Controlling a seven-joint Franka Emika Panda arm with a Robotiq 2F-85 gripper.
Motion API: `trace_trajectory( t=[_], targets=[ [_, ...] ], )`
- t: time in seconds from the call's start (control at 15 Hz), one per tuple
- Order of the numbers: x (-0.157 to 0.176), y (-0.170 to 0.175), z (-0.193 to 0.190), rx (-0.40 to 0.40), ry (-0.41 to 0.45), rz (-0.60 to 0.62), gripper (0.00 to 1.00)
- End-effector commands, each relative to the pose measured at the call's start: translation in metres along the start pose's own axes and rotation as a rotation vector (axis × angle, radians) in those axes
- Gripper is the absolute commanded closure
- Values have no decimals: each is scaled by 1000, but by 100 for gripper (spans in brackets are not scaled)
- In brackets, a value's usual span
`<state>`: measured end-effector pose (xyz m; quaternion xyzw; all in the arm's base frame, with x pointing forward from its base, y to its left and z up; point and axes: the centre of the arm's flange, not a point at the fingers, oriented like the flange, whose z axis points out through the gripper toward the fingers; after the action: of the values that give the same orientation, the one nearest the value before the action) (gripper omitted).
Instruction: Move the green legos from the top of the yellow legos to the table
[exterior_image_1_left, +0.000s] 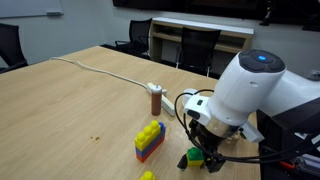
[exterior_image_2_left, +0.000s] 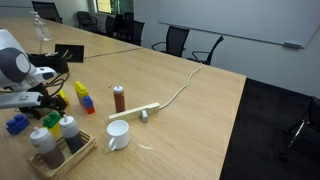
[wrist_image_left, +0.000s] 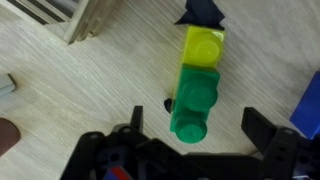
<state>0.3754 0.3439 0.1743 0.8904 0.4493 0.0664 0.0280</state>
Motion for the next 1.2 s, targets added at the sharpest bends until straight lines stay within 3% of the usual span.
trace_trajectory(
  t=[0.0,0.33,0.47,0.67,0.8,1.13],
  targets=[
    [6,0,9,-32,-5,11,0],
    [8,7,8,-75,-2,15,2],
    [6,7,9,-79,-14,17,27],
    [3,9,9,-77,-31,24,47],
    [4,8,8,-76,-30,25,49],
    [5,0,4,-73,-32,15,72]
  ],
)
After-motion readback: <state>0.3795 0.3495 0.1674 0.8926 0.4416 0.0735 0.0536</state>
